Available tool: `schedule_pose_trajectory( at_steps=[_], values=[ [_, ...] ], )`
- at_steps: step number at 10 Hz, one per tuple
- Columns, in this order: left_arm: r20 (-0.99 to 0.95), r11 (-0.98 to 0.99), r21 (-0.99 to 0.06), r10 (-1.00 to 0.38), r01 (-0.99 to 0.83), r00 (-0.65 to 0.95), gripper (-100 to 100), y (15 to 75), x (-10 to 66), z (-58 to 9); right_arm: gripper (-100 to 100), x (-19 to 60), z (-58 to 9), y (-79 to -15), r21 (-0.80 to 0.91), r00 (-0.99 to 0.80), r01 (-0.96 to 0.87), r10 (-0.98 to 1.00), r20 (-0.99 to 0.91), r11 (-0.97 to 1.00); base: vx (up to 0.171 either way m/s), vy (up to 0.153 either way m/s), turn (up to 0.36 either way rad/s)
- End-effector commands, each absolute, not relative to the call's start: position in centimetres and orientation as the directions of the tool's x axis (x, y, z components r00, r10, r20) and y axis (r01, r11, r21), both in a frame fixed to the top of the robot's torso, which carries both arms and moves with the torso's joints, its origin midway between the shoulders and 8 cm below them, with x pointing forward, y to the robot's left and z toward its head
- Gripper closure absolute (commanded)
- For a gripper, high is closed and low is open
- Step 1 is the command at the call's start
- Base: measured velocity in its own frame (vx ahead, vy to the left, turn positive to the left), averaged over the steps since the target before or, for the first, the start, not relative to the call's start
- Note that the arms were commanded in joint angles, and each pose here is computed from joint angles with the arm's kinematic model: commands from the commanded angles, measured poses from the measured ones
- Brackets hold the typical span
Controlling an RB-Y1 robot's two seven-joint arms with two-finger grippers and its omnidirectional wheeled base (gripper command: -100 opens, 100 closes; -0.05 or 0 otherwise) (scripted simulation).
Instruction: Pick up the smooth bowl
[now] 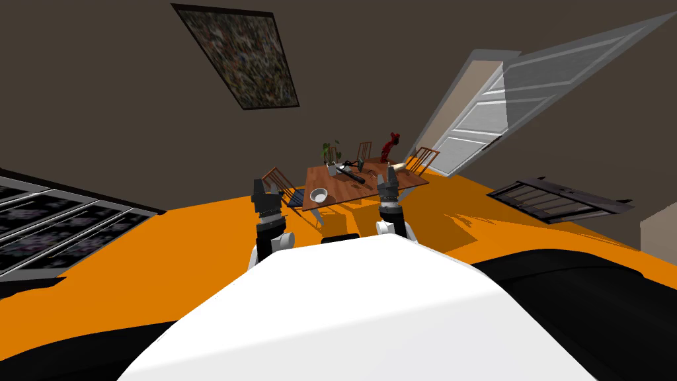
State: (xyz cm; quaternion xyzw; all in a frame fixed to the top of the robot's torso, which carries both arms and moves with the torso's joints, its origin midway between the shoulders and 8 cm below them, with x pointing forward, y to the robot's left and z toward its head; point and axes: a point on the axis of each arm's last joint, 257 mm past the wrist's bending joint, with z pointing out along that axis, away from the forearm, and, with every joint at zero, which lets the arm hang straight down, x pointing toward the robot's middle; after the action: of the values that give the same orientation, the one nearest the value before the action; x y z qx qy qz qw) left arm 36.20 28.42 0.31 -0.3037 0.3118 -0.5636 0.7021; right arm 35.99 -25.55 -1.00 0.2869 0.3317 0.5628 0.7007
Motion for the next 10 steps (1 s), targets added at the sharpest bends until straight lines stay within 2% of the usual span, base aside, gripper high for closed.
schedule_pose_trajectory(
  at_steps=[1,10],
  values=[
    [-0.12,0.193,-0.8,-0.979,0.568,0.163,-100,28.5,37.1,-0.6,0,36.0,-1.0,-25.6,0.775,0.146,-0.598,0.979,-0.142,0.202,0.0,0.0,0.0],
    [-0.194,0.232,-0.909,-0.971,0.346,0.142,-100,29.9,41.9,-6.6,0,36.0,-1.0,-25.6,0.775,0.146,-0.598,0.979,-0.142,0.202,0.004,-0.01,-0.007]
  ],
)
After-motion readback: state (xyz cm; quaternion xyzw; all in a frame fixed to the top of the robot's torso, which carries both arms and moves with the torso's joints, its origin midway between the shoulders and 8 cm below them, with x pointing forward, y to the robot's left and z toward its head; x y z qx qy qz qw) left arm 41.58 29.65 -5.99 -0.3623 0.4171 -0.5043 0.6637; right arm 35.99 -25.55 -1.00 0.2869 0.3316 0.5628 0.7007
